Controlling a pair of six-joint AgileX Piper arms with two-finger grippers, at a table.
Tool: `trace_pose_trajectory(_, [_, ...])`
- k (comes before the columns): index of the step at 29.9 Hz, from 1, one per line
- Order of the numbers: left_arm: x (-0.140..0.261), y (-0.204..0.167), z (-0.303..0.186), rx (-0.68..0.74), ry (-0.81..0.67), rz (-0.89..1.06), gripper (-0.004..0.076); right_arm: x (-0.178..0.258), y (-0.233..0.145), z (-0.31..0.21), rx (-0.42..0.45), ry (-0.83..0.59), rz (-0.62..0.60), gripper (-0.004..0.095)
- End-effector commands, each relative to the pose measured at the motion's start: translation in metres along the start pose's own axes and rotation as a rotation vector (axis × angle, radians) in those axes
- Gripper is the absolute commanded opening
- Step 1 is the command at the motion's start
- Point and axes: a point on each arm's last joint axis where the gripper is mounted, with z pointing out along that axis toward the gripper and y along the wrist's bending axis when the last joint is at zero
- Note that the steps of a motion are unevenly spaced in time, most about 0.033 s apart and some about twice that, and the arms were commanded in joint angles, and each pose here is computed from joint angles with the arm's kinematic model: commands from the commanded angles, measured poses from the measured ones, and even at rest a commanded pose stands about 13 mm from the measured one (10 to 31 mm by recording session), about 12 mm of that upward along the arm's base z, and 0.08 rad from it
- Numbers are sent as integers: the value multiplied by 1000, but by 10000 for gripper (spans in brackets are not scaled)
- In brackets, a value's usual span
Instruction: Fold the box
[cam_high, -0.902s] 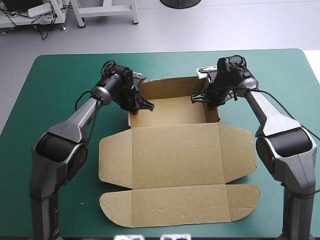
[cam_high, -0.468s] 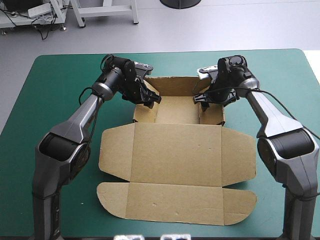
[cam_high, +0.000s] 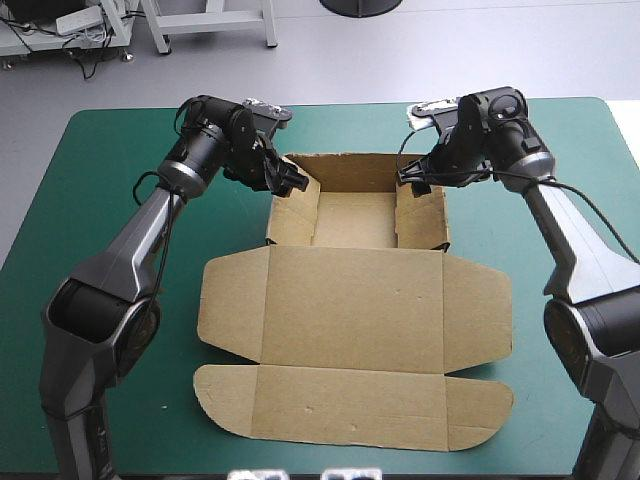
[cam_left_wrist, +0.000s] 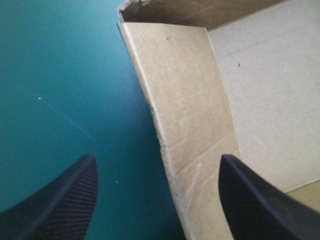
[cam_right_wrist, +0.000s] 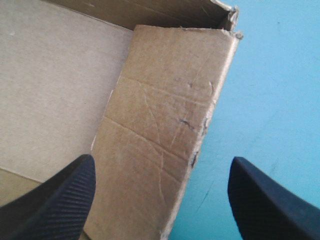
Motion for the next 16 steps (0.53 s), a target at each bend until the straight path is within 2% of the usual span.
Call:
trace_pose_trajectory(1, [4, -2, -66, 3, -94, -35, 492, 4, 5, -57, -60, -113, 17, 670])
trace_pose_trajectory(4, [7, -4, -86, 24, -135, -46, 461, 6, 11, -70, -119, -142, 16, 636])
trace_pose_trajectory(6, [10, -5, -101, 31, -167, -17, 407, 8, 13, -81, -138, -166, 5, 601])
trace_pose_trajectory(10, [17, -6, -131, 36, -232, 49, 233, 13, 13, -99, -139, -208, -36, 534])
trace_pose_trajectory(12, [21, -7, -148, 39, -268, 90, 105, 14, 13, -105, -134, -223, -53, 498])
trace_pose_trajectory(14, [25, -7, -160, 32, -296, 128, 16, 16, 13, -109, -131, -233, -75, 446])
trace_pose_trajectory(16, [31, -7, -176, 24, -330, 158, -6, 16, 13, -110, -125, -235, -83, 376])
